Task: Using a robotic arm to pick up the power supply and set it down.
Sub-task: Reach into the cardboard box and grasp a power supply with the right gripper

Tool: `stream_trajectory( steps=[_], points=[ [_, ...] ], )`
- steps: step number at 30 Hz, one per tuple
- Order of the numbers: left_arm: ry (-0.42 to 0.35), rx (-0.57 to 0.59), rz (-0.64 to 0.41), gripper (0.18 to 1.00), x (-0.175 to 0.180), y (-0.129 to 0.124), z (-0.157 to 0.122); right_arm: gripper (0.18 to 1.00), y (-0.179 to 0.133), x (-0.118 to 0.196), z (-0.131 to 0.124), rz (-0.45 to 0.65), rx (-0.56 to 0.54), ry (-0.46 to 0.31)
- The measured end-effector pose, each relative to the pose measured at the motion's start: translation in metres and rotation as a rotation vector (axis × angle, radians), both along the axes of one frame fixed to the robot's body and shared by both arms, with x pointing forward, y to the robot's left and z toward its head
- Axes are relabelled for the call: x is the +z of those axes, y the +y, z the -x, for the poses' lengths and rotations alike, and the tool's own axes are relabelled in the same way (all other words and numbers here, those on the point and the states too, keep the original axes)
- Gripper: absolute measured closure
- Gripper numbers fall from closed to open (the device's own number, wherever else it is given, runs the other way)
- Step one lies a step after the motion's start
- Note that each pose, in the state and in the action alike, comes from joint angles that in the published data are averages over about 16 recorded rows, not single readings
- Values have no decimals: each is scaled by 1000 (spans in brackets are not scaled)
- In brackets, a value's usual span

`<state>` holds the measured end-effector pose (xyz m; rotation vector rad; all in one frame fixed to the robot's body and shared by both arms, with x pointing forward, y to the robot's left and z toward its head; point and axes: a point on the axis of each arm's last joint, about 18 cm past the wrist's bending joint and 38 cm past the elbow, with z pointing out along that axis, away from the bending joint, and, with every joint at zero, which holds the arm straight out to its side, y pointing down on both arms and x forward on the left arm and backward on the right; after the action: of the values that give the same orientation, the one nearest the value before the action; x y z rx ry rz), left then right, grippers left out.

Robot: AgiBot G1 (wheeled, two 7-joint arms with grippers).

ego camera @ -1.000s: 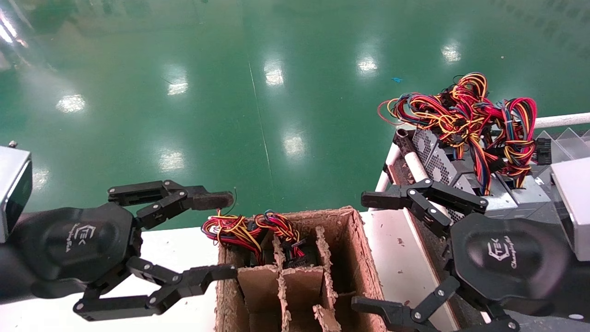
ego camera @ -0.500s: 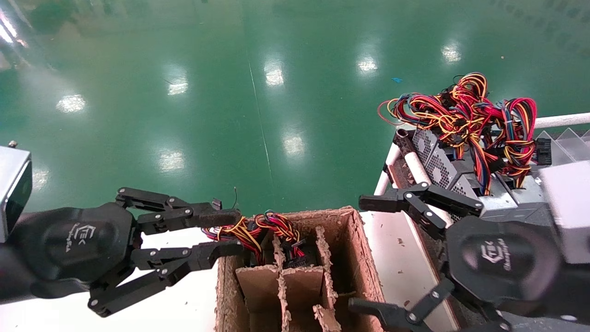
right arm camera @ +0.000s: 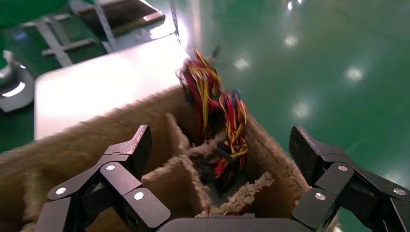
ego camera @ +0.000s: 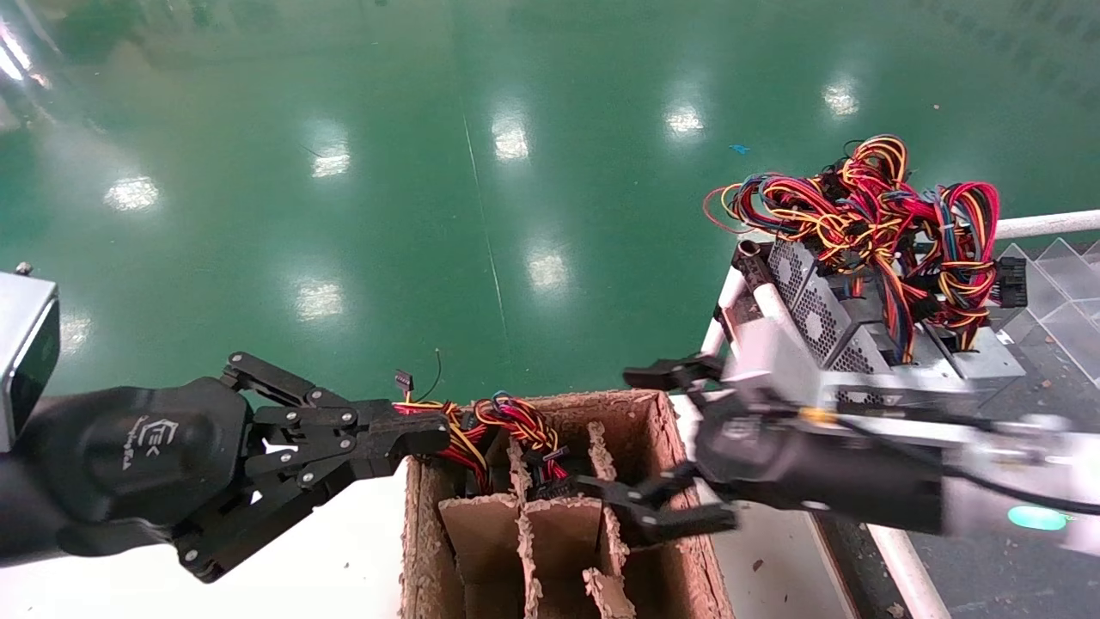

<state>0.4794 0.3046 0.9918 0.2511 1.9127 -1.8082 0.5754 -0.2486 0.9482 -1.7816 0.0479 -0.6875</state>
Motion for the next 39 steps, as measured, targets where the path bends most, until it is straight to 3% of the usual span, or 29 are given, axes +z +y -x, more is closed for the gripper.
stream_trajectory(
  steps=[11,22,34,39],
  points=[
    [0,0,0,989,0,0,0,201,55,-17,-55,16,-77,33],
    [0,0,0,948,0,0,0,310,80,-26,-74,32,-108,9],
    [0,0,0,784,0,0,0,556,80,-32,-71,30,-124,-13],
    [0,0,0,670,0,0,0,680,79,-33,-69,27,-124,-14]
  ],
)
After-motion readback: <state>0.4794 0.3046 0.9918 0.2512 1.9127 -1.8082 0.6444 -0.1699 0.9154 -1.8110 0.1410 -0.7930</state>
